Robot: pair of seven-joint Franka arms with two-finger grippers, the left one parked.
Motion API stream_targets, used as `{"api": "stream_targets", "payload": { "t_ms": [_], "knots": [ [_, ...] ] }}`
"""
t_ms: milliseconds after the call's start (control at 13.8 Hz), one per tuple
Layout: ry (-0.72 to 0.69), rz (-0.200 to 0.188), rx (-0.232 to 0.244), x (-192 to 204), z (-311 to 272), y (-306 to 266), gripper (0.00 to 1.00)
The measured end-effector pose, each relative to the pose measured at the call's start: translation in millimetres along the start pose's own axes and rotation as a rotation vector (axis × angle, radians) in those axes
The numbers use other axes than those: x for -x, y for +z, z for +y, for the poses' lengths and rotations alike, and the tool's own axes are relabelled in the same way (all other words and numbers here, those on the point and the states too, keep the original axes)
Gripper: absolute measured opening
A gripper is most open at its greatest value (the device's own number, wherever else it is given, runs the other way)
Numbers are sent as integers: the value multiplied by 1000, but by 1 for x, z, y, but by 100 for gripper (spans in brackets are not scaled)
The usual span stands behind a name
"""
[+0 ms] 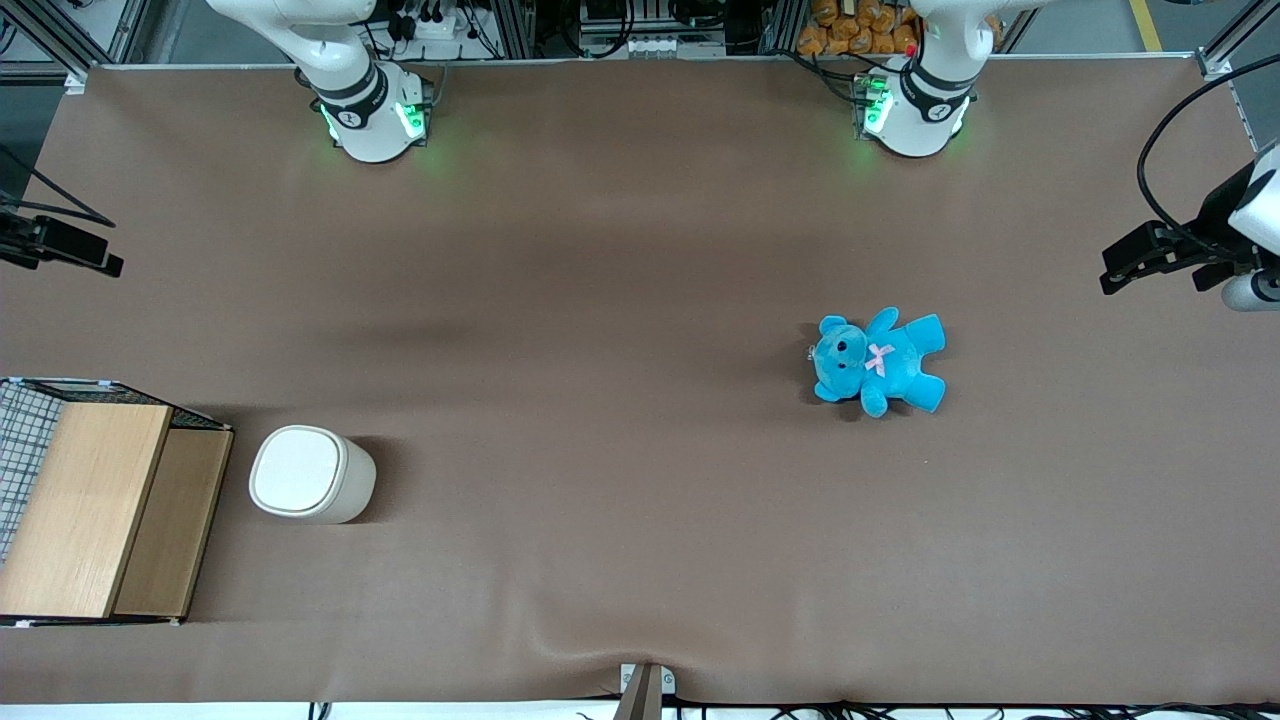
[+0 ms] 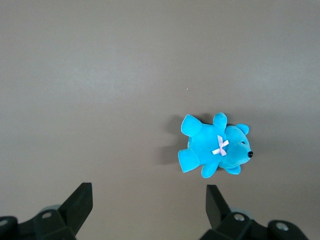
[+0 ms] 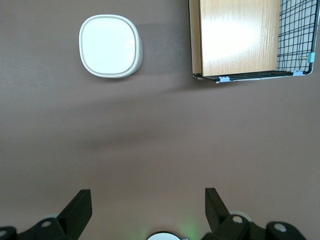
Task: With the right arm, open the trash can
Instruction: 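Move the right gripper down over the white trash can's lid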
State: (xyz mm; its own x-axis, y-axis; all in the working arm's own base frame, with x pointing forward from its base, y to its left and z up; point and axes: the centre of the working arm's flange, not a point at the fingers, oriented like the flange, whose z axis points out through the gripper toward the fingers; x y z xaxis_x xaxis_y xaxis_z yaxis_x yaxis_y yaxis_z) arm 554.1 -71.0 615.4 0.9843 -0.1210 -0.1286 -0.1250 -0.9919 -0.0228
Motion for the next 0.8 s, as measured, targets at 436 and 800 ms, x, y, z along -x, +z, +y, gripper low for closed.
{"api": "stream_targets", "payload": {
  "t_ms": [436,800],
  "knots": [
    [-1,0,1,0,0,0,100],
    [-7,-9,3,-18,-5,20,100]
  ]
}}
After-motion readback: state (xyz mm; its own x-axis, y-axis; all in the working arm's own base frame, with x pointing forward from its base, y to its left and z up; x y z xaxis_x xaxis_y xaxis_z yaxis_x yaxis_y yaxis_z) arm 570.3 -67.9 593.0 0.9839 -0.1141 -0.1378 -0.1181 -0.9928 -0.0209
